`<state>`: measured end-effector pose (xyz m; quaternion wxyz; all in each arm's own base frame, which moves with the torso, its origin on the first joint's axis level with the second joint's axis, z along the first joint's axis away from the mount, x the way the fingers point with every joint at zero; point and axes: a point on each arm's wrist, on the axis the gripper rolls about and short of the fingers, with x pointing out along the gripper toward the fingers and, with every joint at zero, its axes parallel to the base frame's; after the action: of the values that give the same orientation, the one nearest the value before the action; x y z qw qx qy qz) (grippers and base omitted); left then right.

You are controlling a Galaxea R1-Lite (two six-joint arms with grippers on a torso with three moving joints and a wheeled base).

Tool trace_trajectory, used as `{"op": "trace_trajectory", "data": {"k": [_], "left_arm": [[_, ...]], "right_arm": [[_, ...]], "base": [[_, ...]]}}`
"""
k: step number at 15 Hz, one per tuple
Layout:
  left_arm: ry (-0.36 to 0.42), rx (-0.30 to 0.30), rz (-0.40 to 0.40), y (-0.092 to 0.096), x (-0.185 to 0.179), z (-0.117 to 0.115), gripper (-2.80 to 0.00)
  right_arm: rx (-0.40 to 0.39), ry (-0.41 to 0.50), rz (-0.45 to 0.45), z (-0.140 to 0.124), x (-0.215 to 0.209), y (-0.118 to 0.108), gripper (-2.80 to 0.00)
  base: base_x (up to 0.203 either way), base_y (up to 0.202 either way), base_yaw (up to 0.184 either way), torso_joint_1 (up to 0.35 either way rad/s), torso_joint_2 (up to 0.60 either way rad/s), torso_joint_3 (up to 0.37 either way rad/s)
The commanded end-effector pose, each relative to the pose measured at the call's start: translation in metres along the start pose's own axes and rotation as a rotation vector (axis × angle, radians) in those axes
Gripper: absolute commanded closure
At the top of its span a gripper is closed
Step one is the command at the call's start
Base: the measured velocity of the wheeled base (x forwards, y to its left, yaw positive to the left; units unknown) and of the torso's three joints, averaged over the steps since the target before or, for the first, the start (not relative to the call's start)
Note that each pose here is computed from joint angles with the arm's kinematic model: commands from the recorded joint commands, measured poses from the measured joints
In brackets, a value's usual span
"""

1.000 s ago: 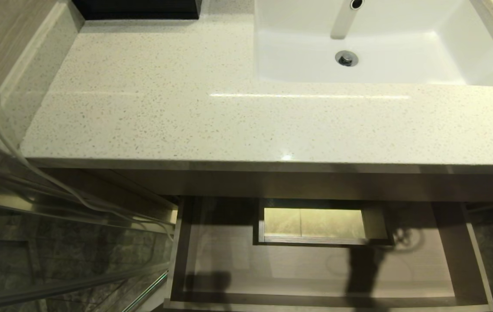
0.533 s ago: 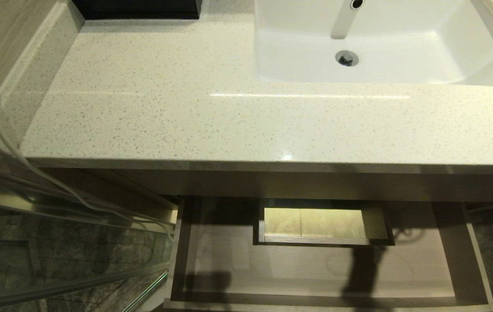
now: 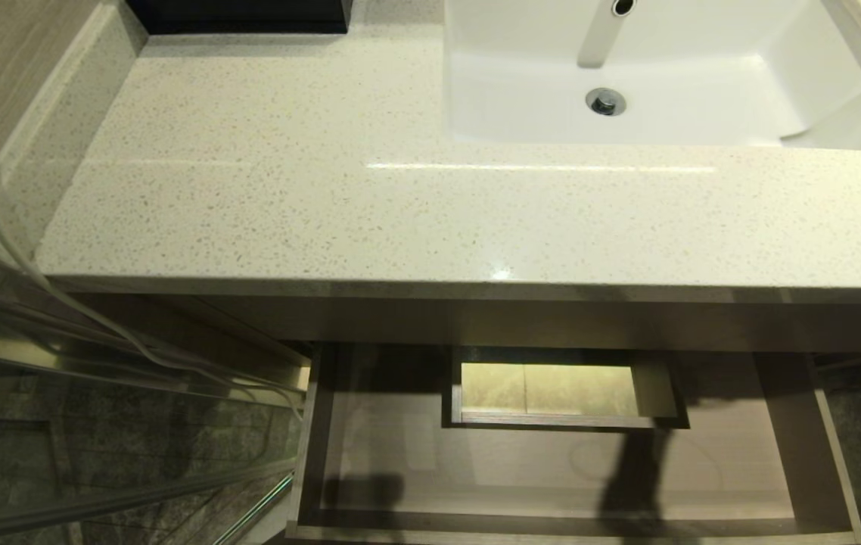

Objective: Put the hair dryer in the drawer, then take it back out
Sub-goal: Place it on the countertop

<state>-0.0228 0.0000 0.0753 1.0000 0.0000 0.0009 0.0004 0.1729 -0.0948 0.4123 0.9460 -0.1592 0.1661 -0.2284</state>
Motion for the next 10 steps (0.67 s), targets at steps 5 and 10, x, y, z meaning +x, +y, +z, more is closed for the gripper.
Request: {"op": "trace_trajectory", "data": {"k": [5,10], "left_arm": [[0.0,0.0,0.001,0.0,0.0,0.0,0.0],[0.001,0.0,0.001,0.0,0.0,0.0,0.0]], "right_arm": [[-0.009,0.058,0.016,-0.006,0.024,0.001,0.0],[-0.009,0.094,0.028,-0.009,0.044,0.002,0.0]], "base": [[0.0,0.0,0.0,0.0,0.0,0.0],[0.0,0.0,0.0,0.0,0.0,0.0]]}}
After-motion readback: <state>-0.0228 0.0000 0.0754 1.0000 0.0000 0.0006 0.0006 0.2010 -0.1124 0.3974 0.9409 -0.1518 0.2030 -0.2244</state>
